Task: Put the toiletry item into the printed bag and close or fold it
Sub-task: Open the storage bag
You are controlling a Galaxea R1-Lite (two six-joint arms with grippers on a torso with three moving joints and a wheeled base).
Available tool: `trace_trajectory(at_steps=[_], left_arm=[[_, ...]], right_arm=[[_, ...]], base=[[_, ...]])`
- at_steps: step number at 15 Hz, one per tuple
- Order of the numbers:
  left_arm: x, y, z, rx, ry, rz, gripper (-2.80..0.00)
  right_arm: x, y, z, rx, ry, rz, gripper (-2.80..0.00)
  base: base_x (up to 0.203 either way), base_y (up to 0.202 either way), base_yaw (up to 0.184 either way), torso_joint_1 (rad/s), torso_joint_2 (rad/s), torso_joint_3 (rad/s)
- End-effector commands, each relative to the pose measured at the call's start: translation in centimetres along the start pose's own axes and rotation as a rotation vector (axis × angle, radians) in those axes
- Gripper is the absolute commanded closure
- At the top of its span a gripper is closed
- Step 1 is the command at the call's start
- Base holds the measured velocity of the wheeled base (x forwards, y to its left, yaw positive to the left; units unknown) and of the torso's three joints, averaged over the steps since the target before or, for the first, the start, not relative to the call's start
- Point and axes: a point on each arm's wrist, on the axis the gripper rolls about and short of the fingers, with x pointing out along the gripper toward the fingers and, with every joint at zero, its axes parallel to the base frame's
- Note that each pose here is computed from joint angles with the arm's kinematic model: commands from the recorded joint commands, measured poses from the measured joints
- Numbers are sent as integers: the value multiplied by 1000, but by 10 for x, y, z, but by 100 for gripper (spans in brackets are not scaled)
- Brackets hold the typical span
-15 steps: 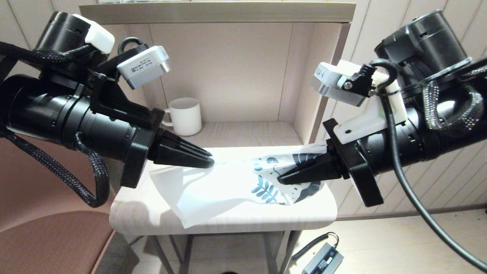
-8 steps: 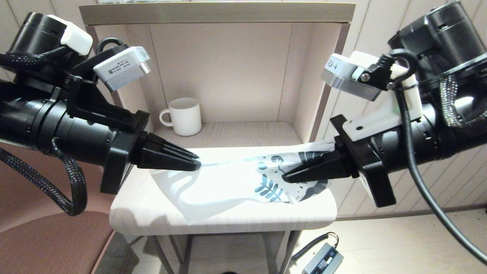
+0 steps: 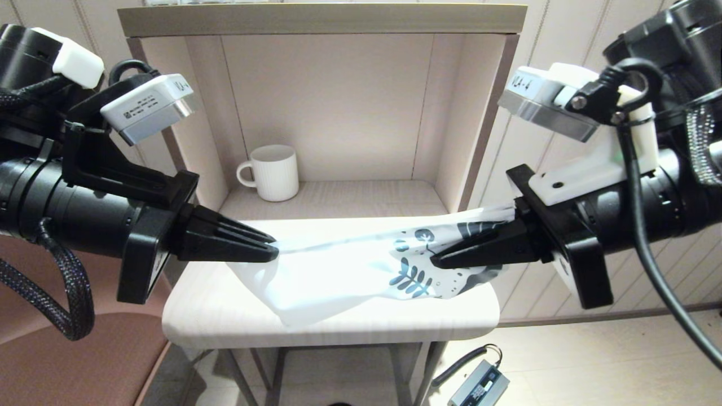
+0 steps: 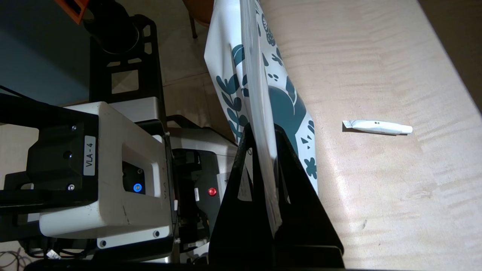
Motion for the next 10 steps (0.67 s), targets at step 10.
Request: trace_trajectory(at_steps=[10], left_arm=[[-3, 2, -6, -7, -7, -4, 0]], right_arm=[[0, 0, -2, 3, 3, 2, 0]], base=[[0, 0, 0, 0, 0, 0]])
